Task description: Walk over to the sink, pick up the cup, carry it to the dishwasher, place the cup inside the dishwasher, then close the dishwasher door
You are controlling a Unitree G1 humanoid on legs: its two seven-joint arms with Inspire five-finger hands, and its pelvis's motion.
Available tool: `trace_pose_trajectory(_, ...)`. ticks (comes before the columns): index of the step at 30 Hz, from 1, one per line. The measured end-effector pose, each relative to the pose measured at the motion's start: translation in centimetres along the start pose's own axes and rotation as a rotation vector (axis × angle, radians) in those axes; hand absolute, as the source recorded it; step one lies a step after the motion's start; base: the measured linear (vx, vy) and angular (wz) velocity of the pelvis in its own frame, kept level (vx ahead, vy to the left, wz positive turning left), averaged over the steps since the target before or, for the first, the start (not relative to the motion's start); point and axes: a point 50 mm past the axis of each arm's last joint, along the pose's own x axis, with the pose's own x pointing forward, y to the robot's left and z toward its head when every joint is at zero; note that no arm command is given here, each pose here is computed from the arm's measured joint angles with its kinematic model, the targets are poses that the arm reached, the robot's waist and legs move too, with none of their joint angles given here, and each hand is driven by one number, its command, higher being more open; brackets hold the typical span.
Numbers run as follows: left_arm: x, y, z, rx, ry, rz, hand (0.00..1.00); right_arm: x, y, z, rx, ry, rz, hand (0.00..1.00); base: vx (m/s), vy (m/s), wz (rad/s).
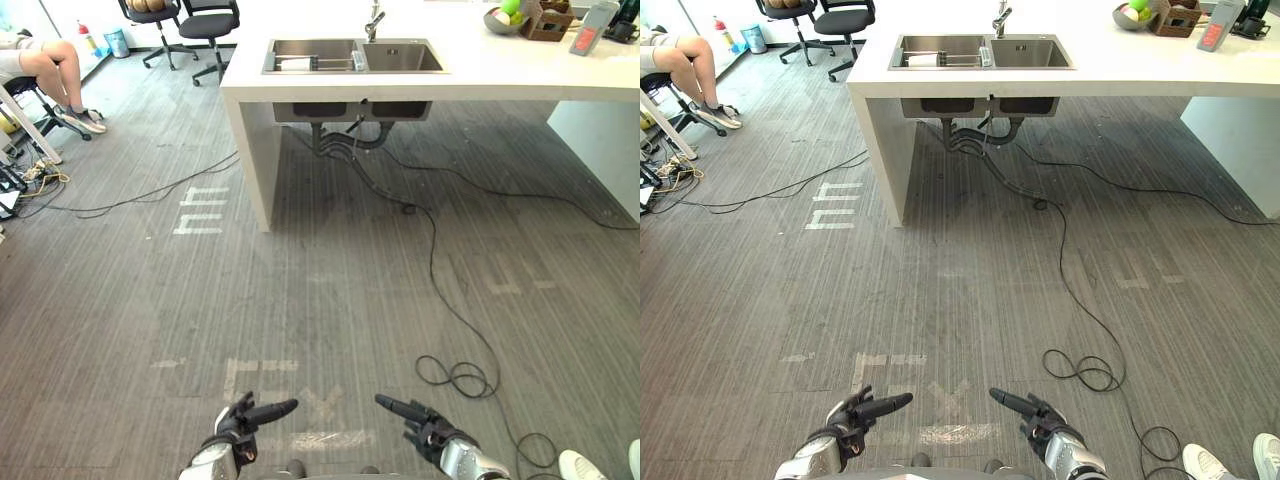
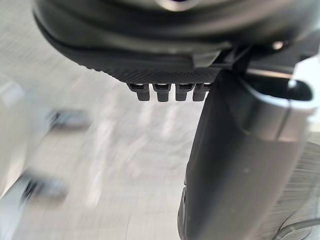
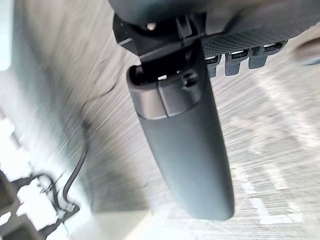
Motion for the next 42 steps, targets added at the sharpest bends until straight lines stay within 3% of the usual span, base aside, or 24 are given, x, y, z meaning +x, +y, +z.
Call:
trace_pose_trajectory(6,-0.1,-0.1,1.4,0.107,-0.083,0.048,1.0,0.0,0.0,0.3,-0.103,-0.024,-0.007,1.0,0.0,0.0,0.01)
trace_pose_trajectory(11,-0.3,-0.9,0.9,0.157,-0.066,0.048,1.0,0.0,0.0,0.4,-0.111,-0.03,-0.006,1.0,0.0,0.0,0.0)
trace_pose_trajectory(17,-0.6,-0.2,-0.4,0.128,-0.026,0.116,1.0,-0.1,0.2,0.7,-0.109,-0.064,0.01,1.0,-0.03,0.003,-0.14)
trace_pose_trajectory(23,-1.3,-0.8,-5.1,-0.009,0.194,0.022,1.0,-0.3,0.5,-1.3,-0.064,-0.014,0.006,1.0,-0.04,-0.005,-0.11)
trace_pose_trajectory(27,-1.3,-0.8,-5.2,0.031,0.179,-0.001,1.0,-0.8,0.4,-4.2,-0.048,0.051,-0.013,1.0,-0.02,-0.012,-0.04)
trace_pose_trajectory(42,-1.2,-1.1,-5.7,0.064,0.222,-0.052,1.0,-0.7,0.0,-5.0,-0.029,0.105,0.005,1.0,-0.03,-0.011,0.0)
